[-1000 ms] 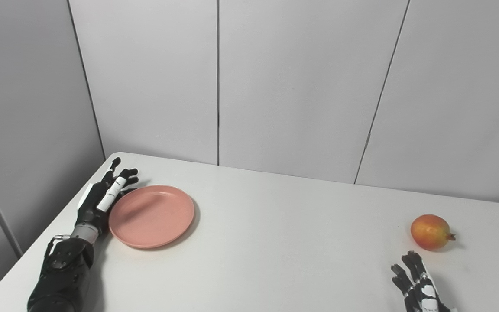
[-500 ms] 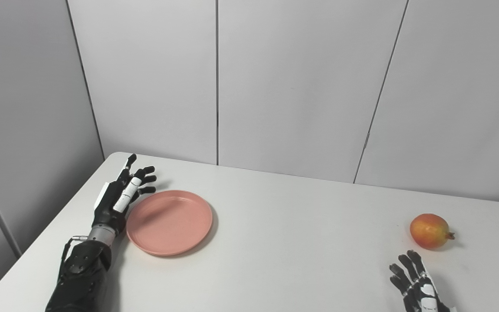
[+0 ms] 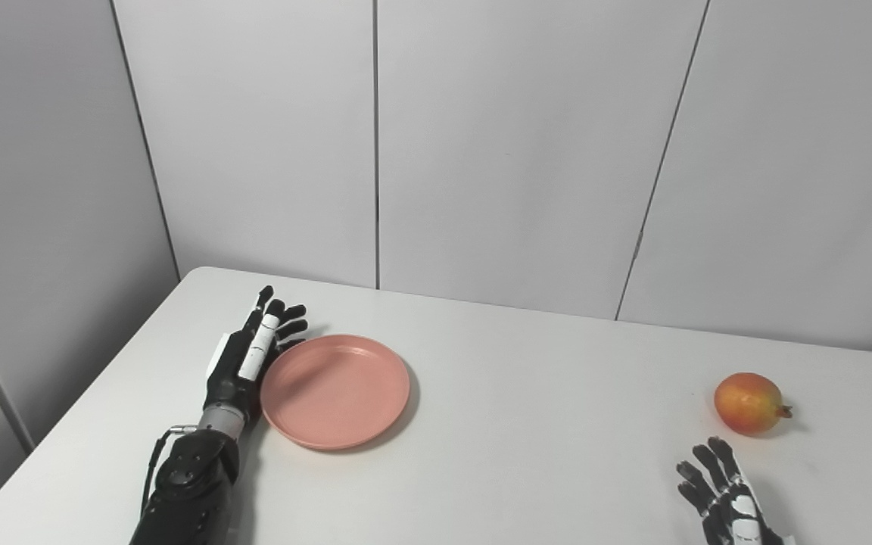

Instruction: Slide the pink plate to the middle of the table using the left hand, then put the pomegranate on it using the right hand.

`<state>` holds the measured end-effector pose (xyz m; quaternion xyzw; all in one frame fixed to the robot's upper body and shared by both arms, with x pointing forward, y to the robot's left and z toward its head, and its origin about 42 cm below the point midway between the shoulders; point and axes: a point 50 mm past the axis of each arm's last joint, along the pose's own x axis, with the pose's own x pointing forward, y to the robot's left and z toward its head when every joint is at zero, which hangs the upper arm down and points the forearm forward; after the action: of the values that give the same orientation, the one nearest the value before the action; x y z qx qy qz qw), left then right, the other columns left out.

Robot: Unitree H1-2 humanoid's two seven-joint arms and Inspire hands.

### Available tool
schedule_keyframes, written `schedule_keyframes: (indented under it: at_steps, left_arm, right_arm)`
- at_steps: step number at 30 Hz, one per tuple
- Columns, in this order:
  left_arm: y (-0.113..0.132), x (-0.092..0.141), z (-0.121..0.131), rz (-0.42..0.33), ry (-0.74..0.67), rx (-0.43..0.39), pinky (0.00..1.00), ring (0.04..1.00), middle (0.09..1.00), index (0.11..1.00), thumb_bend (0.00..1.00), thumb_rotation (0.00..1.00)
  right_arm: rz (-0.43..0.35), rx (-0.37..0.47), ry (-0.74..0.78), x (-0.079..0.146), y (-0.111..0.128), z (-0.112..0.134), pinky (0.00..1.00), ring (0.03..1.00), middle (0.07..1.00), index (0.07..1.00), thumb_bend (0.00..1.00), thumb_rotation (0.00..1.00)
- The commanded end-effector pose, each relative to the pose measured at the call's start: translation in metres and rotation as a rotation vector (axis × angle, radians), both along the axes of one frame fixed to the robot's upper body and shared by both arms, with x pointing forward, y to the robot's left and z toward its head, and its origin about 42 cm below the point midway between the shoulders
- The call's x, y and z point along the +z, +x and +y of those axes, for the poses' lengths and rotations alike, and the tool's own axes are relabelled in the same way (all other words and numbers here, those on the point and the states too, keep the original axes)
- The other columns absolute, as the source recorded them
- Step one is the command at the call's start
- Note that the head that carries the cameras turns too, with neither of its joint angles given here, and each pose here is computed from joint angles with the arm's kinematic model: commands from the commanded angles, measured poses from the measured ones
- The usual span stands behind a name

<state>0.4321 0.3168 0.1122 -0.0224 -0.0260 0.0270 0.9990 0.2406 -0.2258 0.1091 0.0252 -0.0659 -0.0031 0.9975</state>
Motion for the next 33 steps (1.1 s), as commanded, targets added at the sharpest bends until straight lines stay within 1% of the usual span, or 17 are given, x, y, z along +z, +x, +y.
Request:
schedule_keyframes:
  at_steps: [1, 7, 10, 11, 17, 21, 25, 26, 28, 30, 33]
  left_arm:
    - [-0.003, -0.006, -0.008, 0.01, -0.006, -0.006, 0.71, 0.796, 0.813, 1.0, 0.79, 0.81]
    - [-0.005, -0.007, -0.009, 0.014, 0.005, -0.023, 0.7, 0.803, 0.82, 1.0, 0.78, 0.8]
    - [-0.005, -0.007, -0.011, 0.007, 0.008, -0.046, 0.7, 0.807, 0.815, 1.0, 0.77, 0.8]
    - [-0.005, -0.007, -0.011, 0.006, 0.008, -0.053, 0.71, 0.806, 0.806, 1.0, 0.78, 0.79]
    - [-0.006, -0.003, -0.026, 0.014, -0.014, -0.066, 0.72, 0.795, 0.789, 1.0, 0.82, 0.78]
    - [-0.006, -0.002, -0.037, 0.018, -0.027, -0.093, 0.72, 0.796, 0.794, 1.0, 0.79, 0.76]
    - [-0.006, -0.002, -0.046, 0.021, -0.036, -0.101, 0.72, 0.794, 0.797, 1.0, 0.76, 0.76]
    - [-0.006, -0.002, -0.049, 0.022, -0.03, -0.103, 0.71, 0.784, 0.791, 1.0, 0.75, 0.76]
    - [-0.006, -0.002, -0.054, 0.026, -0.023, -0.108, 0.71, 0.781, 0.789, 1.0, 0.75, 0.76]
    - [-0.006, -0.003, -0.06, 0.03, -0.021, -0.111, 0.71, 0.779, 0.785, 0.994, 0.77, 0.73]
    - [-0.006, -0.003, -0.067, 0.039, -0.022, -0.105, 0.72, 0.787, 0.79, 0.986, 0.78, 0.75]
  right_arm:
    - [0.097, -0.014, -0.004, -0.021, -0.027, -0.005, 0.88, 0.869, 0.92, 0.932, 0.67, 1.0]
    - [0.102, -0.014, -0.006, -0.02, -0.027, -0.005, 0.88, 0.868, 0.923, 0.936, 0.66, 1.0]
    - [0.1, -0.015, -0.012, -0.02, -0.027, -0.004, 0.88, 0.865, 0.918, 0.934, 0.66, 1.0]
    - [0.1, -0.016, -0.013, -0.019, -0.027, -0.004, 0.87, 0.862, 0.915, 0.933, 0.66, 1.0]
    - [0.099, -0.014, -0.015, -0.019, -0.026, -0.002, 0.87, 0.858, 0.914, 0.933, 0.65, 1.0]
    - [0.098, -0.012, -0.013, -0.019, -0.026, 0.0, 0.86, 0.855, 0.913, 0.932, 0.64, 1.0]
    - [0.097, -0.012, -0.009, -0.018, -0.025, 0.002, 0.85, 0.849, 0.91, 0.928, 0.65, 1.0]
    - [0.098, -0.013, -0.011, -0.018, -0.025, 0.002, 0.85, 0.845, 0.908, 0.924, 0.66, 1.0]
    - [0.098, -0.013, -0.013, -0.018, -0.024, 0.002, 0.85, 0.844, 0.907, 0.923, 0.66, 1.0]
    - [0.1, -0.01, -0.012, -0.018, -0.024, 0.003, 0.85, 0.846, 0.908, 0.925, 0.66, 1.0]
    - [0.101, -0.008, -0.013, -0.018, -0.024, 0.004, 0.86, 0.849, 0.91, 0.928, 0.67, 1.0]
